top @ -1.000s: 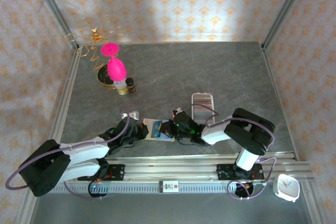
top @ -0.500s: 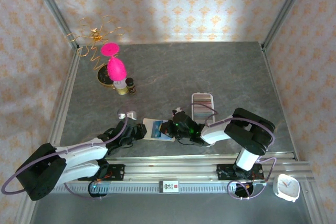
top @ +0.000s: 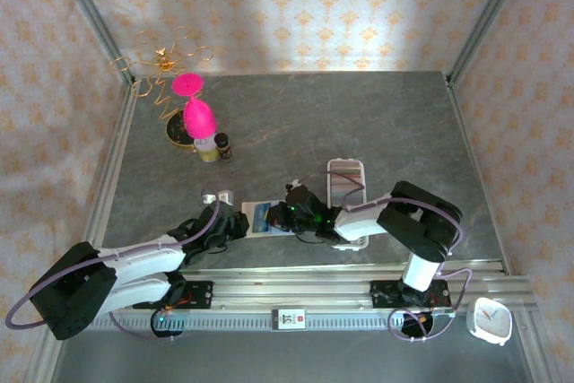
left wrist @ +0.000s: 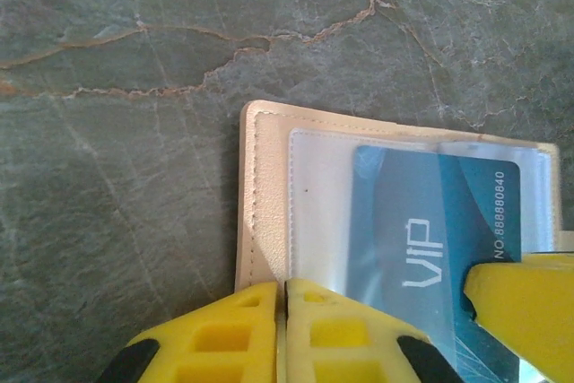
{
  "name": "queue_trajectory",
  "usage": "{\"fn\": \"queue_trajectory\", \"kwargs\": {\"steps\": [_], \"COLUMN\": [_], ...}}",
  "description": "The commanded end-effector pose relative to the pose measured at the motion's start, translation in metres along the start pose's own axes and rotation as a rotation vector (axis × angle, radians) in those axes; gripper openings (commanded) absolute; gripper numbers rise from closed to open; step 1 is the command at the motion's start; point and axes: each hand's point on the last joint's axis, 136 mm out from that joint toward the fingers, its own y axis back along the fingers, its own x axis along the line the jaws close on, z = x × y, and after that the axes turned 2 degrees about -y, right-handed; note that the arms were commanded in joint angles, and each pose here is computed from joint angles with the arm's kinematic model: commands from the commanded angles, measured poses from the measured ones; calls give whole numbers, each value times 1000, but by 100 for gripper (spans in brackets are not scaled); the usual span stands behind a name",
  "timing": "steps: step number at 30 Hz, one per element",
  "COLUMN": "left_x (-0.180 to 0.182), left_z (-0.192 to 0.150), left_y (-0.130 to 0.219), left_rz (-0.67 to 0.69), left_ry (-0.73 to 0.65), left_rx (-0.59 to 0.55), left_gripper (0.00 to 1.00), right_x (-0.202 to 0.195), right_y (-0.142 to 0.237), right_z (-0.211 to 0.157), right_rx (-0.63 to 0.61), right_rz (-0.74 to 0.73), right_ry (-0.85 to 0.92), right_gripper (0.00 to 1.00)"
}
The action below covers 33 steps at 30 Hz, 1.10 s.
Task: Put the credit cards into the card holder
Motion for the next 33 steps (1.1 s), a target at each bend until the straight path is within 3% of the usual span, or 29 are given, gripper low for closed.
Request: {"fn": "queue_trajectory", "kwargs": {"steps": [1, 6, 10, 19, 29, 33], "left_x": [1, -1, -2, -6, -12, -9], "left_z": [-7, -6, -6, -7, -9, -10], "left_y": [0, -1, -1, -3, -7, -7], "left_rz": [-12, -17, -18, -36, -58, -48], "left_ry": [-5, -3, -5, -8, -10, -16], "left_rx": [22, 19, 22, 35, 48, 51], "left_gripper": [9, 9, 8, 8, 7, 6], "right_x": [-15, -26, -33, -31, -10, -18], "right_y": [-2, 8, 10, 2, -10, -2], "right_z": [-3, 6, 8, 7, -6, 4], "right_rx": [-1, -45, -50, -31, 7, -40], "right_rz": [-99, -189, -240, -246, -243, -299], "right_ry": [59, 89, 103, 125, 228, 229], "right_gripper": [3, 17, 22, 11, 13, 17]}}
